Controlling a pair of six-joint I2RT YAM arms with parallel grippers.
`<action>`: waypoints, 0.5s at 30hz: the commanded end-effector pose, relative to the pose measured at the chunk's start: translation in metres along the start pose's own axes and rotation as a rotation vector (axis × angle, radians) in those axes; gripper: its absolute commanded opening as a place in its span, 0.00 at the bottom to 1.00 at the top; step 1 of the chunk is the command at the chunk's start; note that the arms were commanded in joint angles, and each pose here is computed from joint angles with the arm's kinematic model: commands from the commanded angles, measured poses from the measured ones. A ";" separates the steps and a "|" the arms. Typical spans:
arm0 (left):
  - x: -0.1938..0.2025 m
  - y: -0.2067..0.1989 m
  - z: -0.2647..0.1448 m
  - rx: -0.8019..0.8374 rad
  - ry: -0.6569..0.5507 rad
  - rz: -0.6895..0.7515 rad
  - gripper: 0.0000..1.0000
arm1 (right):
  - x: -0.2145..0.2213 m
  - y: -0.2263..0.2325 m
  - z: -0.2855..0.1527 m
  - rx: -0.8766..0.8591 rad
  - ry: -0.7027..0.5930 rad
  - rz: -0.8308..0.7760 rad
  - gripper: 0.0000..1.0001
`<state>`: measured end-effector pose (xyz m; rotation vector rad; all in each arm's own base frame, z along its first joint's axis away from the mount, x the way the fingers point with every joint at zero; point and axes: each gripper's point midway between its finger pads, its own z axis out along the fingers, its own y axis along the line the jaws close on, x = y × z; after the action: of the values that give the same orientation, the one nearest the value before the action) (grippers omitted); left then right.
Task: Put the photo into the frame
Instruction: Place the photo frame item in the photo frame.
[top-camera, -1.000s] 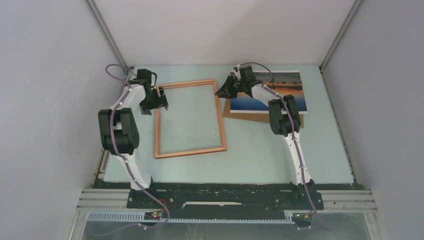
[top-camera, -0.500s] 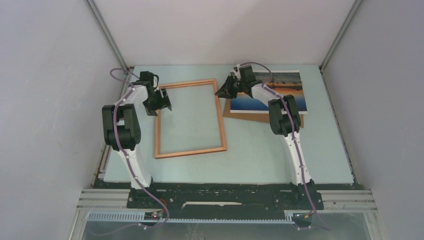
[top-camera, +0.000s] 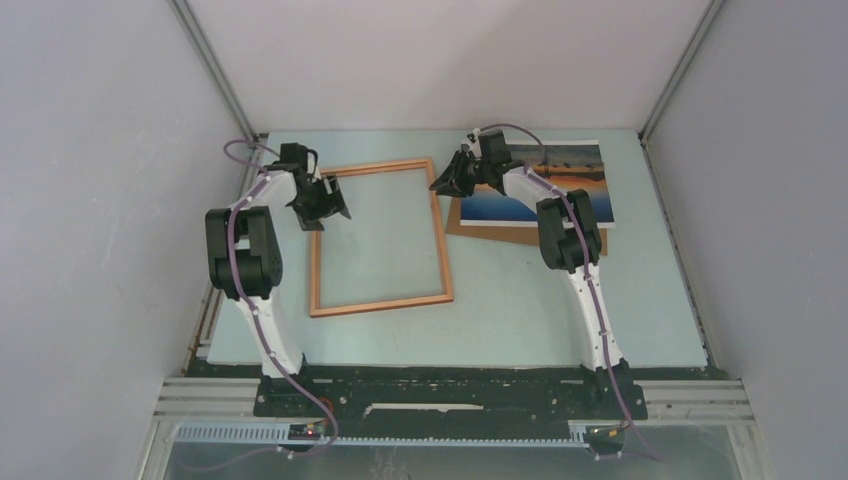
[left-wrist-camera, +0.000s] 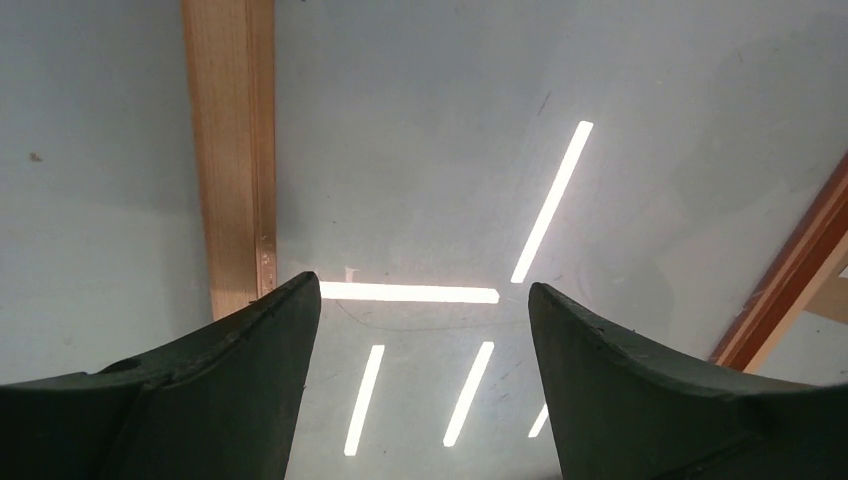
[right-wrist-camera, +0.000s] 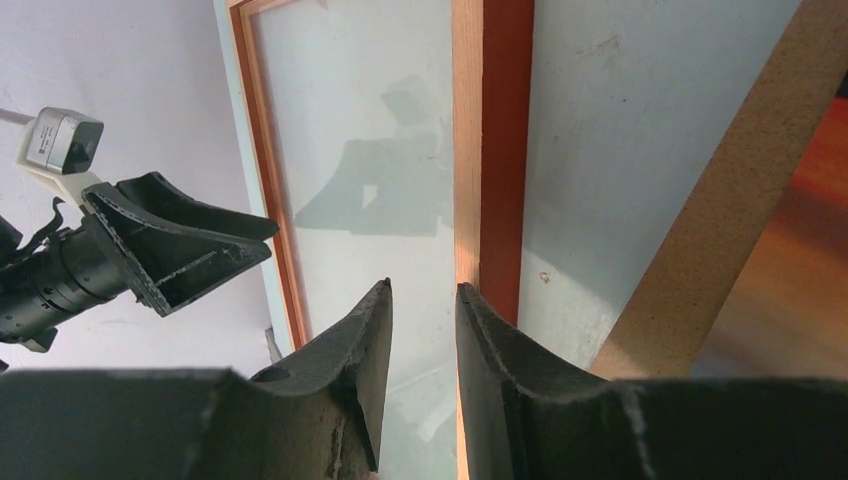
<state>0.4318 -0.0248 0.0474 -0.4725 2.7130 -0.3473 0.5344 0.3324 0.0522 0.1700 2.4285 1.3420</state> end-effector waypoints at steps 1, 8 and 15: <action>-0.002 -0.004 -0.005 0.014 -0.019 -0.005 0.83 | -0.005 0.011 0.003 -0.028 -0.006 -0.037 0.38; -0.024 0.008 -0.048 -0.097 -0.158 0.041 0.85 | -0.004 0.010 0.002 -0.024 -0.004 -0.040 0.40; -0.026 -0.014 -0.063 0.015 -0.198 0.072 0.87 | -0.009 0.014 -0.008 -0.019 -0.010 -0.082 0.56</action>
<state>0.4347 -0.0095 0.0940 -0.4507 2.5934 -0.2358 0.5345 0.3337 0.0561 0.1494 2.4199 1.3579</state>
